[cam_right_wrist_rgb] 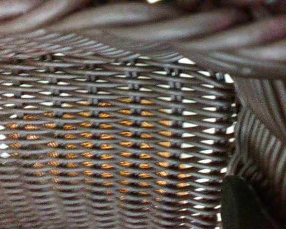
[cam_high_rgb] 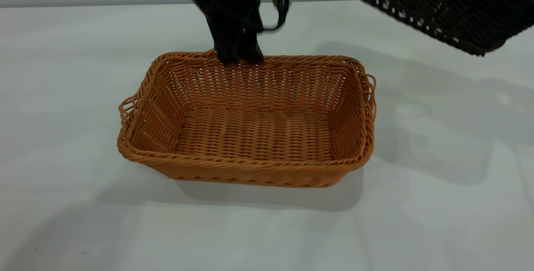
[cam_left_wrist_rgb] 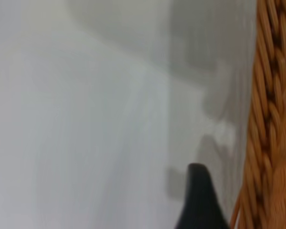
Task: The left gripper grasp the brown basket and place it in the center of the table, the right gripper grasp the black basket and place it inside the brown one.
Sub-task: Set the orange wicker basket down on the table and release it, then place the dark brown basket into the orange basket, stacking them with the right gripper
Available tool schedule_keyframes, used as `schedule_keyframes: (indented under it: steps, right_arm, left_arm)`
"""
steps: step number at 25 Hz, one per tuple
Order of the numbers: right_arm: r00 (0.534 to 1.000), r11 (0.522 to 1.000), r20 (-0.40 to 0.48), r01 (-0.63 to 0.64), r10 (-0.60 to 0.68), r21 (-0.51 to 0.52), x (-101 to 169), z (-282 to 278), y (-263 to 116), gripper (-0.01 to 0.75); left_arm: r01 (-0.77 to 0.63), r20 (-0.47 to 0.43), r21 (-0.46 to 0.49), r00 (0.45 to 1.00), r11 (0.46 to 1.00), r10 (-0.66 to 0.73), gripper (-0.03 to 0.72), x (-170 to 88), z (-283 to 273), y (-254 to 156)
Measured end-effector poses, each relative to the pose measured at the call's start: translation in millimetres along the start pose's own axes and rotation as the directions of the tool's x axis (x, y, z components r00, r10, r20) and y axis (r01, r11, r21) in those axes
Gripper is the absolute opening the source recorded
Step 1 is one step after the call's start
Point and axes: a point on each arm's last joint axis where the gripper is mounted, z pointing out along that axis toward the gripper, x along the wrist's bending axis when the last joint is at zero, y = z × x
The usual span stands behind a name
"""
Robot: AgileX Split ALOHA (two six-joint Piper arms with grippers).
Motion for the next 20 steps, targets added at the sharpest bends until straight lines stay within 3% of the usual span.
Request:
schedule_keyframes:
  steps: [5, 8, 13, 20]
  right_arm:
    - [0.999, 1.0, -0.043, -0.018, 0.019, 0.013, 5, -2, -1, 0.093]
    - [1.0, 1.0, -0.024, 0.0, -0.001, -0.014, 3, -2, 1, 0.093]
    - [0.999, 1.0, -0.052, 0.013, -0.014, -0.022, 16, 7, -1, 0.093]
    - [0.988, 0.987, -0.033, 0.154, -0.153, 0.052, 69, 70, -31, 0.093]
  left_arm:
    - [-0.042, 0.03, -0.007, 0.999, 0.999, 0.043, 0.471, 12, -71, 15]
    - [-0.077, 0.001, -0.017, 0.997, 0.997, 0.077, 0.462, 18, -130, 24]
    - [-0.076, -0.116, -0.063, 0.991, 0.995, 0.068, 0.445, 18, -227, 34]
    - [-0.094, -0.315, -0.138, 0.948, 0.986, 0.046, 0.442, 4, -322, 42]
